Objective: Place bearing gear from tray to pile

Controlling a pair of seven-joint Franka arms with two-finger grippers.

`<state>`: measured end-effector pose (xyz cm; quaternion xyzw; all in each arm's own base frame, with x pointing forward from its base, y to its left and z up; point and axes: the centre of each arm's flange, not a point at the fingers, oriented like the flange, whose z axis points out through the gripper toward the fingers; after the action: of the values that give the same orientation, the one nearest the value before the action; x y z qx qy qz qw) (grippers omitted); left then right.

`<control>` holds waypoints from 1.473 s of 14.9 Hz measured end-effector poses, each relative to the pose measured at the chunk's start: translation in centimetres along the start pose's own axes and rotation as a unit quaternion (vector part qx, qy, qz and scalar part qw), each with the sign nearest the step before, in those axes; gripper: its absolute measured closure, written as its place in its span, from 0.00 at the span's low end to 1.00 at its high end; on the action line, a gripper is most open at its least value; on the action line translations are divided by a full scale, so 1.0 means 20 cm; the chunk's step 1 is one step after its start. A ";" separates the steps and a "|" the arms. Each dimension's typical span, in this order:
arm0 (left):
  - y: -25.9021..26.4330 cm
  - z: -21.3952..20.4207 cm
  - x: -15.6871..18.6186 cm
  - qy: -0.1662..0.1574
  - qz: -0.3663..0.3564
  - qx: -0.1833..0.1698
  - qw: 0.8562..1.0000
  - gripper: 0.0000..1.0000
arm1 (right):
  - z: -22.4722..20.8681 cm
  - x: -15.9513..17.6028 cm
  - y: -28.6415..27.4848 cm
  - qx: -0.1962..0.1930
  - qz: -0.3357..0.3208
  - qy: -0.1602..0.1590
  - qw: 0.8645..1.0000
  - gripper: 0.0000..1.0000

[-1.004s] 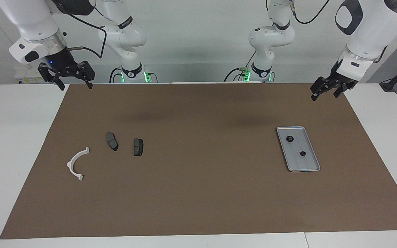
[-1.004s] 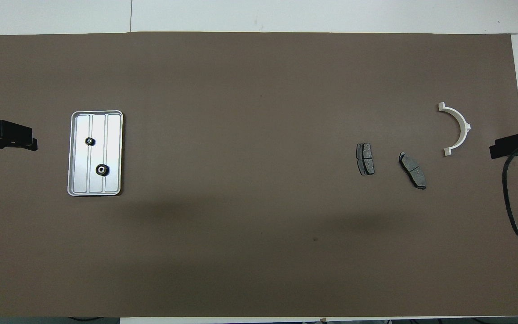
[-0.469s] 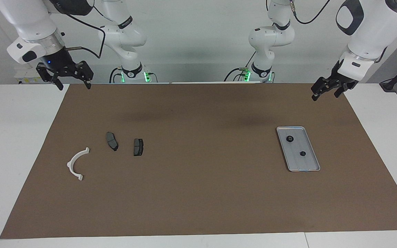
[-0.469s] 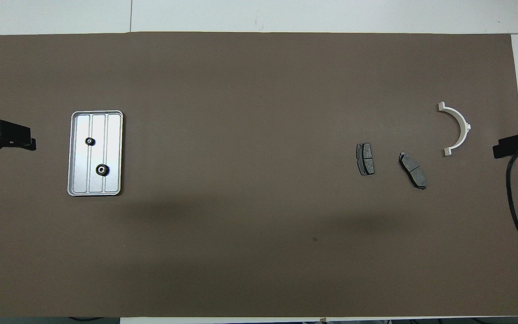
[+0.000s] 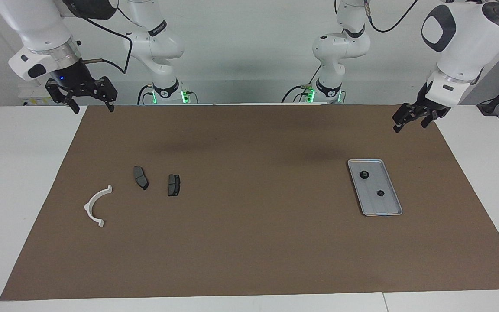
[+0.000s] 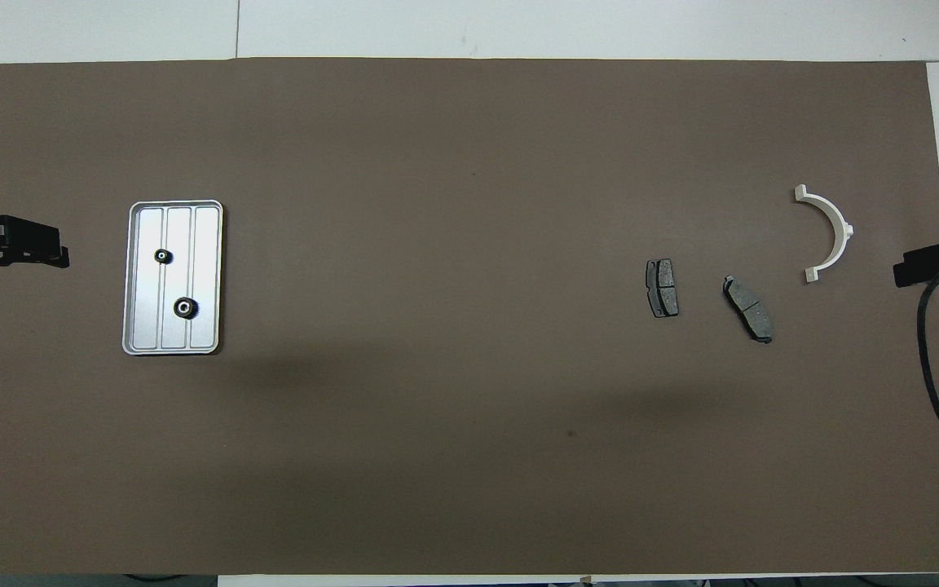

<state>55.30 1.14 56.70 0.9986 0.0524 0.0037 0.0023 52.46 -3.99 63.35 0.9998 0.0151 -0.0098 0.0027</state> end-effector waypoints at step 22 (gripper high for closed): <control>0.11 1.19 0.03 -0.026 -0.028 -0.002 0.999 0.10 | 0.13 0.02 0.03 0.001 0.006 -0.004 1.000 0.00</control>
<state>56.30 -1.01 32.83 0.9966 0.0799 -0.0219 0.0055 52.85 -4.67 60.65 0.9999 0.0093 -0.0135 0.0022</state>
